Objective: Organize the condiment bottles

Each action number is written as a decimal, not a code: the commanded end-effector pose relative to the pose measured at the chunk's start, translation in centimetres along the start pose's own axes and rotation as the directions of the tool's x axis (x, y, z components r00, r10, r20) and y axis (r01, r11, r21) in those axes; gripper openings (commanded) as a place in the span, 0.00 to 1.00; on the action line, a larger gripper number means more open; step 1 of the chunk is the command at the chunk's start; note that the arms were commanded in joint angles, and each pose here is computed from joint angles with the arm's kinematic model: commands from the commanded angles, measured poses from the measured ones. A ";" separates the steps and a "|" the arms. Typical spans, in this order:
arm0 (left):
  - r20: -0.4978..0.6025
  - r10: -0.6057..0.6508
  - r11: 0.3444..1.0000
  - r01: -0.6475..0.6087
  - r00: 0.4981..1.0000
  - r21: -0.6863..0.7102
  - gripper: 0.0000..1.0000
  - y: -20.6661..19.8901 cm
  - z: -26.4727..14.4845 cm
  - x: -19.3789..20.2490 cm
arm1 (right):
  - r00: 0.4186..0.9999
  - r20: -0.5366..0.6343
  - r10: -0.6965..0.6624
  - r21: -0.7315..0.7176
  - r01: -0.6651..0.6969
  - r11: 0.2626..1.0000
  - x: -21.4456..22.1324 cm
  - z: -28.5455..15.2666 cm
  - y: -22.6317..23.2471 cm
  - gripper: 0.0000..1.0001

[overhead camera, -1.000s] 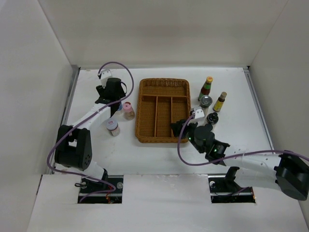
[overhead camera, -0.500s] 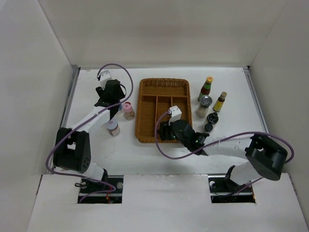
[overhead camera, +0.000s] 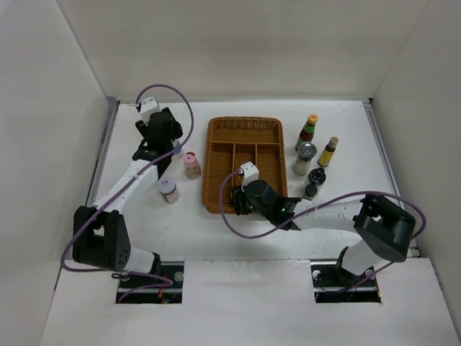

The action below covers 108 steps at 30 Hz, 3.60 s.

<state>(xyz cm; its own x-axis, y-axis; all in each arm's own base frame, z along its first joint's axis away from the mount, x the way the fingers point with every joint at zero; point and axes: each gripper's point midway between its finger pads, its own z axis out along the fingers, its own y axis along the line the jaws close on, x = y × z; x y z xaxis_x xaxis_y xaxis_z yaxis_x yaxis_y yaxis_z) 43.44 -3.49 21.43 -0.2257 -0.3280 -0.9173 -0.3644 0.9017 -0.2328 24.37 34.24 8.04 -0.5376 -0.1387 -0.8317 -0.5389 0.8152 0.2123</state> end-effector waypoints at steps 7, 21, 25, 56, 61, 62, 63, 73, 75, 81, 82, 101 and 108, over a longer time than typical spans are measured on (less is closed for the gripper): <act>0.230 -0.127 0.976 0.081 0.965 0.200 0.21 -7.1 -3.2 -11.8 | 0.998 -0.061 0.023 -0.014 -0.024 1.000 2.2 -3.1 -0.6 0.42; 0.172 -0.112 0.927 0.040 0.979 0.373 0.21 -15.0 -4.2 -11.6 | 0.996 -0.061 0.068 0.094 -0.062 0.994 3.1 -4.8 -2.9 0.39; 0.141 -0.087 0.916 0.024 0.986 0.401 0.21 -17.4 -3.3 -9.7 | 0.995 -0.048 0.082 0.116 -0.076 0.990 3.0 -5.2 -3.4 0.41; 0.024 0.063 0.916 -0.067 0.998 0.397 0.23 -21.7 3.8 0.5 | 0.863 0.439 0.250 0.027 -0.290 0.957 -9.0 -13.3 -5.9 1.00; 0.008 0.113 0.918 -0.107 0.994 0.381 0.27 -21.5 4.4 2.6 | 0.852 0.469 0.233 0.064 -0.295 0.953 -10.3 -13.3 -7.2 1.00; 0.004 0.125 0.918 -0.118 0.992 0.378 0.29 -21.5 4.4 3.2 | 0.849 0.473 0.235 0.068 -0.301 0.951 -10.4 -13.3 -7.4 1.00; 0.004 0.134 0.918 -0.126 0.991 0.375 0.33 -21.4 4.5 3.5 | 0.843 0.482 0.239 0.068 -0.308 0.949 -10.4 -13.3 -7.6 1.00; 0.037 0.162 0.923 -0.164 0.986 0.348 0.81 -20.5 3.8 3.8 | 0.826 0.506 0.249 0.094 -0.339 0.936 -9.8 -12.7 -9.4 1.00; 0.053 0.149 0.920 -0.158 0.987 0.358 0.89 -20.8 2.9 2.8 | 0.824 0.509 0.250 0.094 -0.342 0.935 -9.9 -12.8 -9.5 1.00; 0.197 0.010 0.915 -0.089 0.980 0.393 0.99 -19.1 -3.0 -4.7 | 0.831 0.494 0.254 0.100 -0.345 0.933 -9.2 -12.3 -9.5 1.00; 0.220 -0.016 0.916 -0.073 0.975 0.395 0.99 -18.0 -4.4 -5.7 | 0.830 0.496 0.255 0.098 -0.345 0.933 -9.3 -12.3 -9.5 1.00; -0.044 0.126 0.976 -0.116 0.991 0.187 0.81 -4.2 -5.1 8.7 | 0.837 0.485 0.255 0.071 -0.328 0.942 -9.2 -11.8 -8.8 1.00; -0.063 0.125 0.976 -0.112 0.990 0.187 0.79 -4.3 -2.0 9.6 | 0.840 0.480 0.253 0.067 -0.323 0.944 -9.2 -11.7 -8.6 1.00</act>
<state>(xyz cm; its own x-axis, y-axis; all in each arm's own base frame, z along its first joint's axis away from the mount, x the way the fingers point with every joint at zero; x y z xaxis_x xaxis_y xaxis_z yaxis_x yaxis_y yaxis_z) 38.69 -10.18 11.60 -0.4104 -0.1789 -0.8942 -0.1874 0.9762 -0.1093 26.09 21.32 17.98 -0.3126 0.3179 -0.8951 -0.2632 0.8764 0.4032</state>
